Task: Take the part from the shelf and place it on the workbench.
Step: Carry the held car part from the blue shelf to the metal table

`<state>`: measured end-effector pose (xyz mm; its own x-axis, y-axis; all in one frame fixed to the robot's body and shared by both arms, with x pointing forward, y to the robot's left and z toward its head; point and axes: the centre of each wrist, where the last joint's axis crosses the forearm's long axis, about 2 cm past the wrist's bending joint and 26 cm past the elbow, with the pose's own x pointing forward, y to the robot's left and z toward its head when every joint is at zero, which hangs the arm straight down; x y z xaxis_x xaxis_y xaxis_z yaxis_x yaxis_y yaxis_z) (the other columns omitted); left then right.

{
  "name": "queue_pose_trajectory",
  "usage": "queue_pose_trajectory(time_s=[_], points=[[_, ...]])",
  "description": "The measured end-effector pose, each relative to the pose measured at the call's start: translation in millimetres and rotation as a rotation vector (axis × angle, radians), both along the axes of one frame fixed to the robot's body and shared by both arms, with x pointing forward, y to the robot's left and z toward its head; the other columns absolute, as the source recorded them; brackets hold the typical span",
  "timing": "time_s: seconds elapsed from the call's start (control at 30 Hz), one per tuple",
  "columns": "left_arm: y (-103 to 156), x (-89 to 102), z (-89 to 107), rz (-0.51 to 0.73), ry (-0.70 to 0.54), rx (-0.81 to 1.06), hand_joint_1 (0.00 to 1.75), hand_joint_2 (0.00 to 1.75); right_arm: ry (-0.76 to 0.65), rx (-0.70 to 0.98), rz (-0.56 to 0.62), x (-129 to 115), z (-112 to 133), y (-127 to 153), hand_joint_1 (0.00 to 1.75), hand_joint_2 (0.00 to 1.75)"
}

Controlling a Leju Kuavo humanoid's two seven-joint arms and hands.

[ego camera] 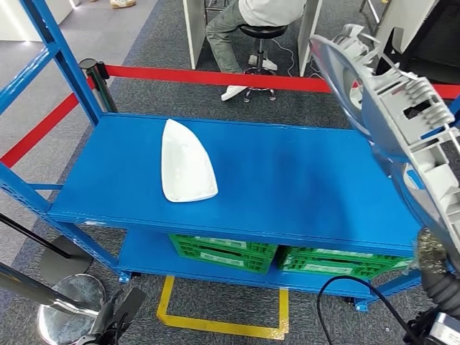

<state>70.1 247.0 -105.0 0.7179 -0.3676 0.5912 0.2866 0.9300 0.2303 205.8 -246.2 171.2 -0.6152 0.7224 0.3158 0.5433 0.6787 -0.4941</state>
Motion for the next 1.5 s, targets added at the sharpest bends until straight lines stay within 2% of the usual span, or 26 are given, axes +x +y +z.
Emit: queue_pose_trajectory(time_s=[0.27,0.57,0.97,1.1,1.27,1.5], points=[[-1,0.8,0.2,-0.001,-0.011,-0.014,0.0,0.0,0.008,-0.009,-0.002,1,-2,1,1.75,1.75],[-5,1.2,0.2,-0.01,-0.085,-0.163,0.0,0.0,-0.014,-0.07,0.008,1,-2,9,1.75,1.75],[-5,0.9,0.1,-0.01,-0.089,-0.171,0.0,0.0,-0.016,-0.066,0.018,2,-1,13,1.75,1.75],[-4,0.9,0.0,-0.013,-0.099,-0.184,0.0,1.75,-0.018,-0.068,0.021,3,-1,13,1.75,1.75],[-1,0.4,-0.4,-0.017,-0.123,-0.2,0.0,1.75,-0.025,-0.08,0.034,2,-2,15,1.75,1.75],[1,0.2,-0.5,0.021,-0.117,-0.127,0.0,1.75,-0.026,-0.057,0.049,-3,-4,22,1.75,1.75]])
